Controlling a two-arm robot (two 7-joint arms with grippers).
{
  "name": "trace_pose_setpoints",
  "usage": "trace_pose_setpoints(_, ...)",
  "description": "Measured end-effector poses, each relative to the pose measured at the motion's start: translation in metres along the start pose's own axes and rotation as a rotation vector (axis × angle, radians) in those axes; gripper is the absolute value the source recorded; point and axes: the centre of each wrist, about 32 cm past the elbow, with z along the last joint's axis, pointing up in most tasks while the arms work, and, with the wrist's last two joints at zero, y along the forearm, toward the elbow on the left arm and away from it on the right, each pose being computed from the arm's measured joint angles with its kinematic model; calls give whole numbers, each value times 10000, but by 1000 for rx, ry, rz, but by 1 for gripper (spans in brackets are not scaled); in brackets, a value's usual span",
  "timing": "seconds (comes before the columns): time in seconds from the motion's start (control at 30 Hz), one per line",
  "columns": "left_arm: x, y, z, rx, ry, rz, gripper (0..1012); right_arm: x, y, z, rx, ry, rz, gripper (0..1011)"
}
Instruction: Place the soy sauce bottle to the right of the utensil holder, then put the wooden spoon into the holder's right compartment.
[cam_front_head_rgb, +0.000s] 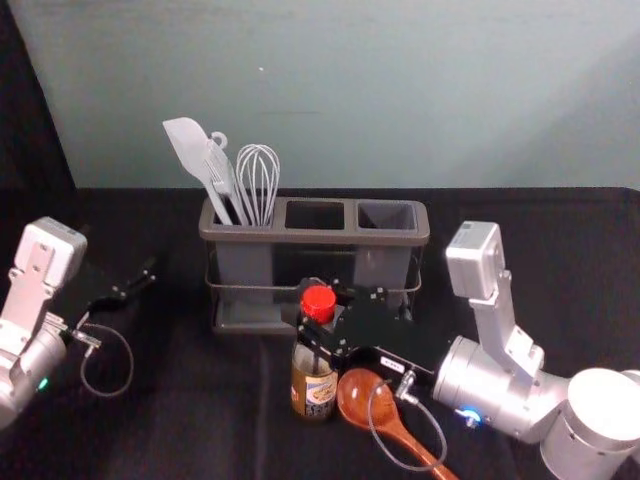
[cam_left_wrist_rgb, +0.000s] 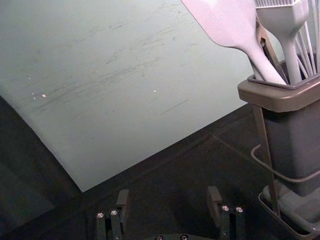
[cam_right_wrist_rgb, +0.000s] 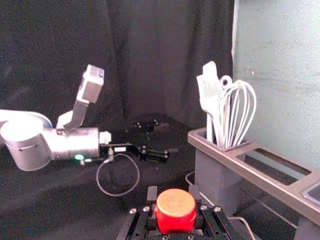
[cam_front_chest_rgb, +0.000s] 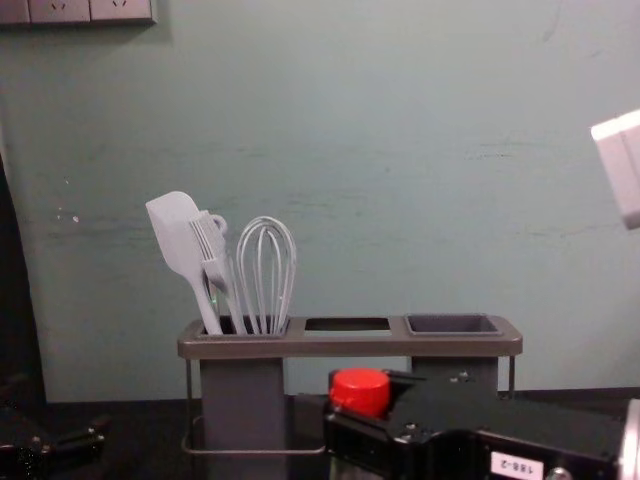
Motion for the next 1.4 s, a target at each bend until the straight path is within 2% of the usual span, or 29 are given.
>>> trace_pose_setpoints(0.33,0,0,0,0,0,0,1012,-156,-175,163,27,-21,9,381)
trace_pose_setpoints(0.43,0,0,0,0,0,0,1012,-251,-346,211,17,-31,-11,381)
trace_pose_setpoints(0.5,0,0,0,0,0,0,1011,-276,-412,220,13,-34,-20,381)
trace_pose_setpoints(0.67,0,0,0,0,0,0,1012,-351,-717,207,-8,-40,-72,381)
trace_pose_setpoints(0.77,0,0,0,0,0,0,1012,-360,-866,195,-14,-36,-111,381)
trace_pose_setpoints(0.87,0,0,0,0,0,0,1011,-389,-1079,167,-13,-29,-167,381)
trace_pose_setpoints(0.97,0,0,0,0,0,0,1011,-407,-1205,158,-12,-36,-204,381)
trace_pose_setpoints(1.1,0,0,0,0,0,0,1011,-408,-1305,162,-13,-54,-245,381)
trace_pose_setpoints(1.2,0,0,0,0,0,0,1011,-409,-1394,190,-13,-93,-297,381)
trace_pose_setpoints(1.4,0,0,0,0,0,0,1011,-387,-1474,229,-1,-109,-337,381)
